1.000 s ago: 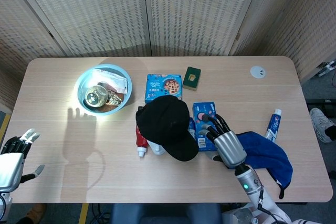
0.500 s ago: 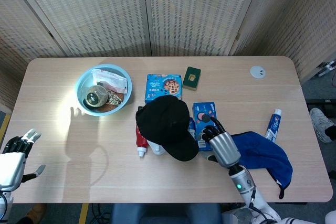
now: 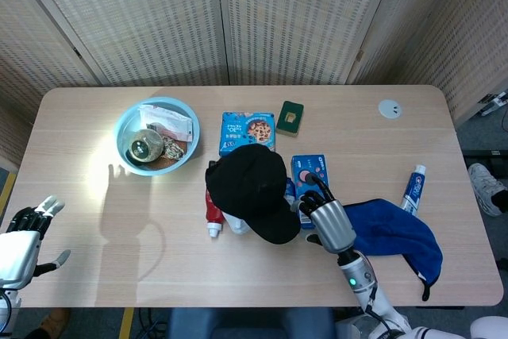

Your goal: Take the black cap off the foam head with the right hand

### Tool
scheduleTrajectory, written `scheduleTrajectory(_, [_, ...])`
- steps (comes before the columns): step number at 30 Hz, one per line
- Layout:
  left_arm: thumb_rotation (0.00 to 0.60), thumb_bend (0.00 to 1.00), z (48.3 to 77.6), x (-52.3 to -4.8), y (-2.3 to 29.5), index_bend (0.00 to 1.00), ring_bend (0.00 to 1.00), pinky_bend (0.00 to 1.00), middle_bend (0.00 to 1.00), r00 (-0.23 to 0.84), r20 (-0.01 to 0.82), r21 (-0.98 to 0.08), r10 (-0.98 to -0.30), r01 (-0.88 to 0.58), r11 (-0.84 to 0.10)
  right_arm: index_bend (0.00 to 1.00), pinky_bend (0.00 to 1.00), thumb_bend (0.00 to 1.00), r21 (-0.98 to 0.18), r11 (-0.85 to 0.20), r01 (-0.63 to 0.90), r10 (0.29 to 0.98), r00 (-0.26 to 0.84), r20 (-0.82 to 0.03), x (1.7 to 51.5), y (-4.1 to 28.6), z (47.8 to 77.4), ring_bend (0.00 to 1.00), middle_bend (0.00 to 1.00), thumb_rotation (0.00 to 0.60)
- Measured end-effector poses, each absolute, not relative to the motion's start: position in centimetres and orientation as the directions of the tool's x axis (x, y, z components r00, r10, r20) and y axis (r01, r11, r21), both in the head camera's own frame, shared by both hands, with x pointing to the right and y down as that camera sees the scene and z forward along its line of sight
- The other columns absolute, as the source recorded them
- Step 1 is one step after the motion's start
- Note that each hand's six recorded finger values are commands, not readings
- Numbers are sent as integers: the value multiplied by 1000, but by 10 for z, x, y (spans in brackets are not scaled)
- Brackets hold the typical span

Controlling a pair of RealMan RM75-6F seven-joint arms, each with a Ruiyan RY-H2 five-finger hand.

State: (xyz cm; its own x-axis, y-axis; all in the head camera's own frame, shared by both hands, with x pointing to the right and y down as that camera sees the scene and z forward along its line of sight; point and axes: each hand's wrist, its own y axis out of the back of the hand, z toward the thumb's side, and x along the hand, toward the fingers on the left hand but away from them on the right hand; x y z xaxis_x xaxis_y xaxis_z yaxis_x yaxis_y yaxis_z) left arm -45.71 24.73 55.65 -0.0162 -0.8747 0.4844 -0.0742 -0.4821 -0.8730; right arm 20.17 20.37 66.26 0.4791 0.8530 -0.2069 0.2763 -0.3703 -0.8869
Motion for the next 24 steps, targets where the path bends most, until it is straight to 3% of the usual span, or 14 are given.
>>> scheduleTrajectory(8, [600, 170, 556, -457, 247, 159, 134, 79, 86, -5, 479, -875, -878, -86, -477, 490, 123, 18, -901, -319, 295, 858, 495, -142, 196, 203, 662, 353, 493, 600])
scheduleTrajectory(13, [600, 170, 555, -459, 248, 159, 135, 79, 86, -8, 480, -874, -877, -89, -477, 493, 123, 149, -905, -286, 314, 864, 493, -102, 195, 200, 660, 360, 501, 600])
scheduleTrajectory(24, [600, 170, 556, -459, 249, 159, 135, 79, 86, -3, 479, -874, -878, -97, -477, 493, 123, 287, -913, -218, 345, 874, 485, -26, 196, 188, 646, 369, 503, 600])
